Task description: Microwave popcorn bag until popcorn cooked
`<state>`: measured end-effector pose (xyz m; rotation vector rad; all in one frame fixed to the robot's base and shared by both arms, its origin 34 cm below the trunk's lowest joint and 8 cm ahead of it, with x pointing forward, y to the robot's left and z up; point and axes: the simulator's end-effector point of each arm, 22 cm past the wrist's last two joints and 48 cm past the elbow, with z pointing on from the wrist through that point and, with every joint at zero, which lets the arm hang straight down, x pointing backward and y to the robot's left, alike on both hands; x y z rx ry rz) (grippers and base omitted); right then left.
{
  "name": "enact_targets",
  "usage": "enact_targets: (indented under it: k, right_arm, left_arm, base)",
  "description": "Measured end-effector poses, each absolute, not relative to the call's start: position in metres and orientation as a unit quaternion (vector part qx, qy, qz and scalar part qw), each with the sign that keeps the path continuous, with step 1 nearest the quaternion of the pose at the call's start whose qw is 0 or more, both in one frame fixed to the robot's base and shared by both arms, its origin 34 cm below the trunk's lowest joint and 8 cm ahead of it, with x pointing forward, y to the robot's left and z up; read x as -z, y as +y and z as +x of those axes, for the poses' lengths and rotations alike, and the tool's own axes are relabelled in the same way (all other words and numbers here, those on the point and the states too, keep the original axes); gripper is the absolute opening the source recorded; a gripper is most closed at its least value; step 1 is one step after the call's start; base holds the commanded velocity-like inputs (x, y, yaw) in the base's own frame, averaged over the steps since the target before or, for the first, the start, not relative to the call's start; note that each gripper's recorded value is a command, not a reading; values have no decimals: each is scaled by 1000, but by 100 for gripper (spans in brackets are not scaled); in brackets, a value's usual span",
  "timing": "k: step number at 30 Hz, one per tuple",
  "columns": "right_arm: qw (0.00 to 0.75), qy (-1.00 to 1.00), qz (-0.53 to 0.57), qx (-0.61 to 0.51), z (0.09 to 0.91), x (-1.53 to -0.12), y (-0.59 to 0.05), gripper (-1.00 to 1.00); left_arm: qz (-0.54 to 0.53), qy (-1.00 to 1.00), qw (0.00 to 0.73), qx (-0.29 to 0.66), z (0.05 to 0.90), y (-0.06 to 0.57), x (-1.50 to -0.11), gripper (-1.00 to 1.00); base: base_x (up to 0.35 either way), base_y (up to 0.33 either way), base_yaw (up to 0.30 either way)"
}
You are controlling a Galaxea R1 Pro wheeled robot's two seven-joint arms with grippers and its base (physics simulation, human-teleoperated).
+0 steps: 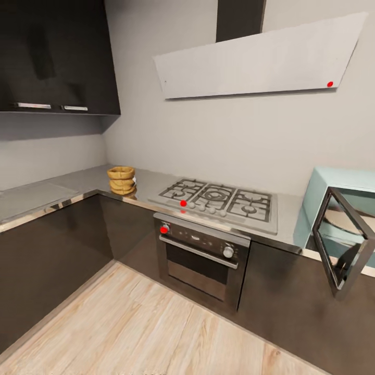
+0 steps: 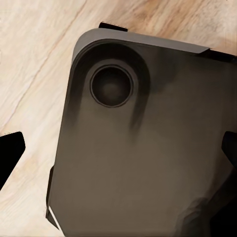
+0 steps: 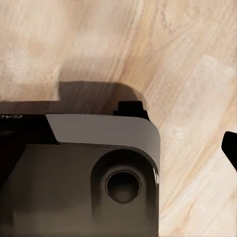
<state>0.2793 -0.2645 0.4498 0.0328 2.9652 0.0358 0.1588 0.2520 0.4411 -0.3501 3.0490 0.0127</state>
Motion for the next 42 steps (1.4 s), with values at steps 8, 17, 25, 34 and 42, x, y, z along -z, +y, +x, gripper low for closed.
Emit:
enact_targets:
  k: [8, 17, 25, 34, 42]
  right_arm:
    - [89, 996, 11, -11, 280, -450, -266, 100]
    - [88, 996, 11, -11, 280, -450, -265, 100]
    - [88, 996, 11, -12, 279, -450, -265, 100]
    - [88, 996, 11, -11, 279, -450, -266, 100]
    - [88, 996, 11, -11, 279, -450, -266, 100]
  left_arm:
    - [-115, 993, 36, -4, 159, 252, -441, 100]
    - [-114, 993, 36, -4, 159, 252, -441, 100]
    - [-113, 993, 36, -4, 159, 252, -441, 100]
    - [-113, 993, 36, -4, 159, 252, -441, 100]
    - [-113, 993, 36, -3, 158, 252, -441, 100]
  base:
    - [0, 0, 272]
    - [0, 0, 272]
    - [0, 0, 272]
    - [0, 0, 272]
    - [0, 0, 272]
